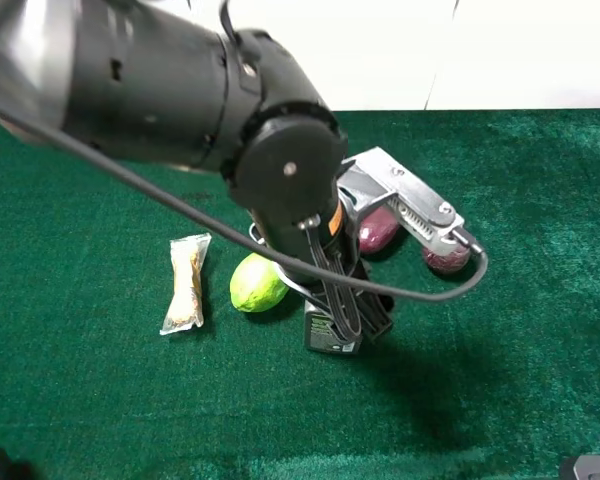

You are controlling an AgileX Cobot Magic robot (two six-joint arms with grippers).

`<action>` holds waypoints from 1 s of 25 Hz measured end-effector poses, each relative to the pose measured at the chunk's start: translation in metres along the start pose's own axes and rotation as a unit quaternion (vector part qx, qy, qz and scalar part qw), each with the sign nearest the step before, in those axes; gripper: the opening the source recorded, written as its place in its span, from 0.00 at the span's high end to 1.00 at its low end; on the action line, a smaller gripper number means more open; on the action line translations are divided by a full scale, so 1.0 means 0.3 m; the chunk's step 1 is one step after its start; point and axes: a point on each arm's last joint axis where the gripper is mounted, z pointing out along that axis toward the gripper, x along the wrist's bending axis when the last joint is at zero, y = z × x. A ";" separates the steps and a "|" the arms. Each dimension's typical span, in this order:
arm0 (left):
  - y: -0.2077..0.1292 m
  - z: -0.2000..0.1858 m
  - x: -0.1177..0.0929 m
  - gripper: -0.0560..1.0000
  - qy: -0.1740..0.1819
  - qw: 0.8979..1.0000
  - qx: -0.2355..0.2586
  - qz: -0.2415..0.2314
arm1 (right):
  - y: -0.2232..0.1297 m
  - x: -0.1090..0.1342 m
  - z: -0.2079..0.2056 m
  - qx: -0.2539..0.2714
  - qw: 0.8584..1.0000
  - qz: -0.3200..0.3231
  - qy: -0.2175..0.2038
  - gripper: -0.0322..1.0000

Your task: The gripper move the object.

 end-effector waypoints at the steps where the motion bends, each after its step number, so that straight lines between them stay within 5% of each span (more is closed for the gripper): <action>1: 0.004 -0.016 0.002 0.10 0.001 1.000 0.000 -0.001 | 0.000 0.000 0.000 0.000 1.000 0.000 0.000 0.30; 15: 0.034 -0.295 0.042 0.10 0.032 0.999 0.005 -0.024 | 0.000 0.000 0.000 0.000 1.000 0.000 0.000 0.30; 25: -0.044 -0.539 0.093 0.07 0.065 0.995 -0.004 -0.072 | 0.000 0.000 0.000 0.000 1.000 0.000 0.000 0.30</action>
